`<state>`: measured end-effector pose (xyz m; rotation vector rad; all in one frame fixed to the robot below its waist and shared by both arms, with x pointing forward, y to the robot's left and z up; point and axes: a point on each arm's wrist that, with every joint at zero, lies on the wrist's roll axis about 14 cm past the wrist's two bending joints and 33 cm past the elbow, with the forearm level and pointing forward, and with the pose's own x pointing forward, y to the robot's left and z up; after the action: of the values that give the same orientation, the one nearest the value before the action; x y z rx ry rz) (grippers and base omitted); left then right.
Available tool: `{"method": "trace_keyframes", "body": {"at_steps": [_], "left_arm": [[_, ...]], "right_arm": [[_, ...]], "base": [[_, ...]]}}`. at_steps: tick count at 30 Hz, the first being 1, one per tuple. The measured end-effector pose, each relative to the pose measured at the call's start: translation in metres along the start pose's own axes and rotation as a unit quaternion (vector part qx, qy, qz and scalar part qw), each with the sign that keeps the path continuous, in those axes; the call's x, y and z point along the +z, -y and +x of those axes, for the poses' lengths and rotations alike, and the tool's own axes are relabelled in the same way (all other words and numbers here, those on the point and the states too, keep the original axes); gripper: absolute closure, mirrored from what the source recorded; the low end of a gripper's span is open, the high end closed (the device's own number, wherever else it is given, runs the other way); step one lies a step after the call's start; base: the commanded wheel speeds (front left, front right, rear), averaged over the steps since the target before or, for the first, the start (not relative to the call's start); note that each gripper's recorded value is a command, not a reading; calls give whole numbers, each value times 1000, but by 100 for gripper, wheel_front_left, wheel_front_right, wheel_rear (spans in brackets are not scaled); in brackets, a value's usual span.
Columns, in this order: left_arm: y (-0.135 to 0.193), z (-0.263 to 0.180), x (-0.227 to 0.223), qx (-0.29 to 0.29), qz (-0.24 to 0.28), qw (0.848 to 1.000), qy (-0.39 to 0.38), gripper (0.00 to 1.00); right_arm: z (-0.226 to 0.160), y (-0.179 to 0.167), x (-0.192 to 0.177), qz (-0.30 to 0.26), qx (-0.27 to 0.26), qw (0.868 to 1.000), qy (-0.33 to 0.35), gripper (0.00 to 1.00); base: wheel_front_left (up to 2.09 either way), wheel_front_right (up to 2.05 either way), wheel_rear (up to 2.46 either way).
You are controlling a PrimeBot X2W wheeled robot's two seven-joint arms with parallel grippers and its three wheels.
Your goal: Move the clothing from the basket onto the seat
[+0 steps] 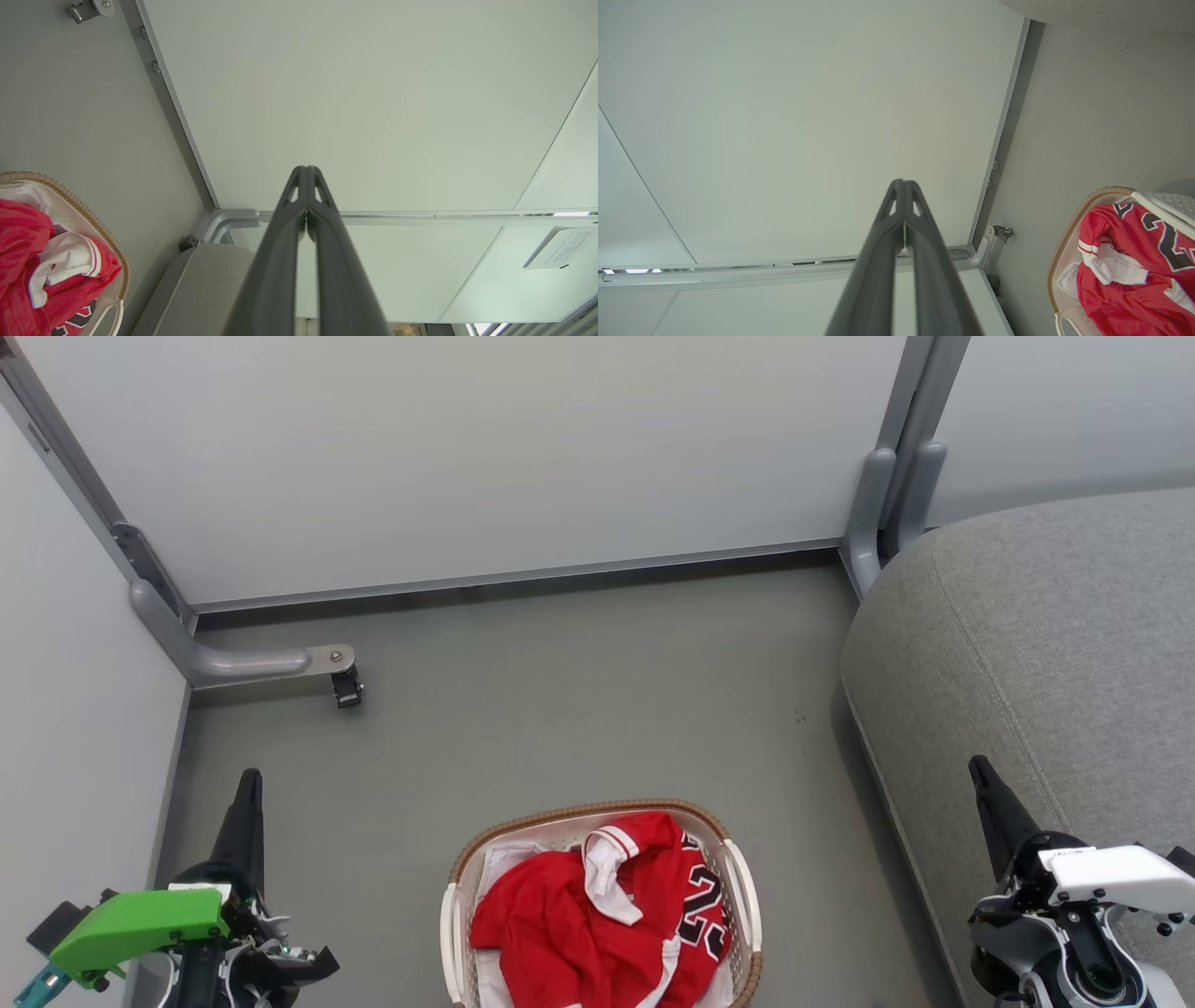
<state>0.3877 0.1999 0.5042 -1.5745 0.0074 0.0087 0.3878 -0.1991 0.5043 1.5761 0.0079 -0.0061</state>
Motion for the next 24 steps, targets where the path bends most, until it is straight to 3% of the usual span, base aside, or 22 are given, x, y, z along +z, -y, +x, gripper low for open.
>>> {"method": "trace_keyframes", "body": {"at_steps": [24], "left_arm": [[0,0,0,0,0,1000,0,100]], "right_arm": [[0,0,0,0,0,1000,0,100]], "base": [[0,0,0]]}}
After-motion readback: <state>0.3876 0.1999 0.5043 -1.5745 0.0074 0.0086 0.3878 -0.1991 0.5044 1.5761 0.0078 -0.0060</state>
